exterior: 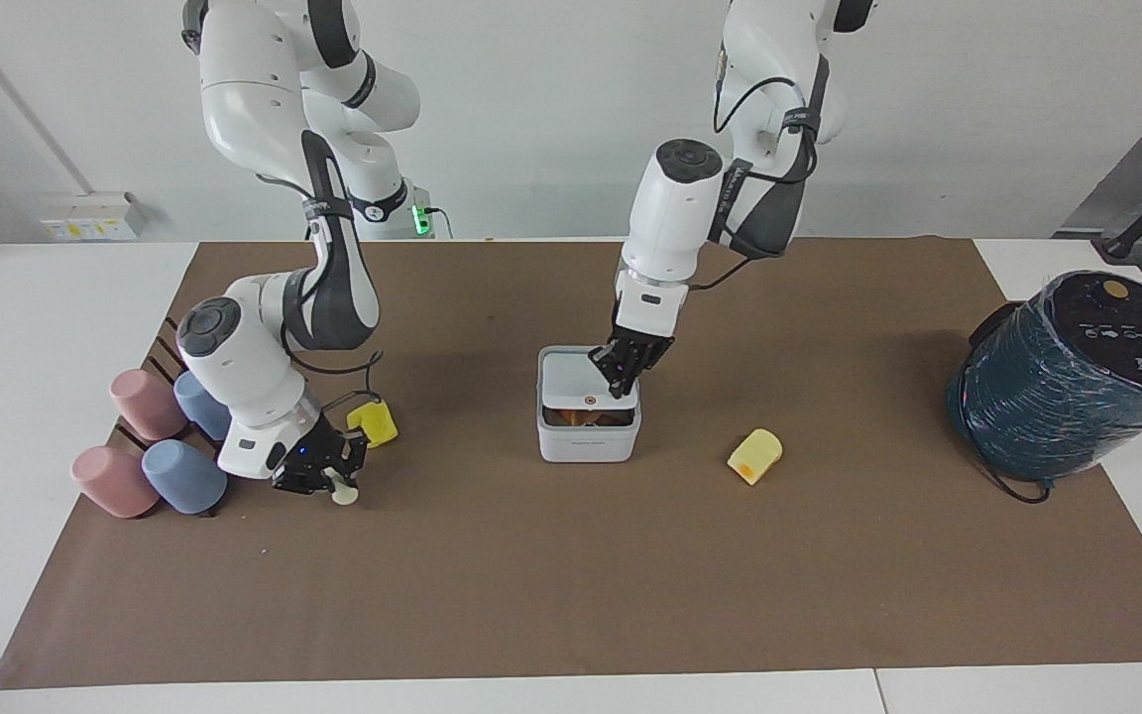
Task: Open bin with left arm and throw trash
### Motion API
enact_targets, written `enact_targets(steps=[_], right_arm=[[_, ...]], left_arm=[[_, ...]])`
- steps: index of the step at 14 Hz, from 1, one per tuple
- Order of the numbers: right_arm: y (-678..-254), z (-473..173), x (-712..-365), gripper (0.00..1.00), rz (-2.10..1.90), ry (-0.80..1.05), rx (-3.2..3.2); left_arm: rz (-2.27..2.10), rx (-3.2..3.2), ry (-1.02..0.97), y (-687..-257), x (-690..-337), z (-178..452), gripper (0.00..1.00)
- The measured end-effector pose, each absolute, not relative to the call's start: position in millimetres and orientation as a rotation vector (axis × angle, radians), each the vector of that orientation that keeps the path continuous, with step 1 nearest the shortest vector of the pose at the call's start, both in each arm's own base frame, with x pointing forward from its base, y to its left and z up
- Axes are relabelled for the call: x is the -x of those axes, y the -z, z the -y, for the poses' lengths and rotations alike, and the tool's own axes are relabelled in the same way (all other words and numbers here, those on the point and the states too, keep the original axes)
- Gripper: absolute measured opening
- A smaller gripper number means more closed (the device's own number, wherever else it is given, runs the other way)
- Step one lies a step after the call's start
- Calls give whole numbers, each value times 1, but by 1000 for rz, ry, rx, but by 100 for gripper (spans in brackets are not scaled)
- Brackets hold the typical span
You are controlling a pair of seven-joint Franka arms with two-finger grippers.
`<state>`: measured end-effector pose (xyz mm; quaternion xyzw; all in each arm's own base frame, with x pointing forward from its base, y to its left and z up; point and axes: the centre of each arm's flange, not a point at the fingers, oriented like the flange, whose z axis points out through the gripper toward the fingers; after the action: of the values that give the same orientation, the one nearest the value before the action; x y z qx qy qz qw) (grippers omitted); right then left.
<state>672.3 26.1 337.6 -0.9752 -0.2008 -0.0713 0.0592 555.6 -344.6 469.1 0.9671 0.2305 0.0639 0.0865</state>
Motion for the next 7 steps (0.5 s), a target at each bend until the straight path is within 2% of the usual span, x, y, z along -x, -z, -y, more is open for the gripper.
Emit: enact_targets(steps=[2, 5, 7], right_arm=[[-376, -36, -677, 11, 441, 223, 2961], [-430, -86, -673, 11, 112, 241, 2917], [-449, -128, -668, 11, -122, 222, 2823]], left_arm=[[-699, -2908, -158, -492, -571, 315, 17], [-653, -2944, -132, -499, -583, 286, 19], [-607, -2962, -131, -497, -590, 269, 21]])
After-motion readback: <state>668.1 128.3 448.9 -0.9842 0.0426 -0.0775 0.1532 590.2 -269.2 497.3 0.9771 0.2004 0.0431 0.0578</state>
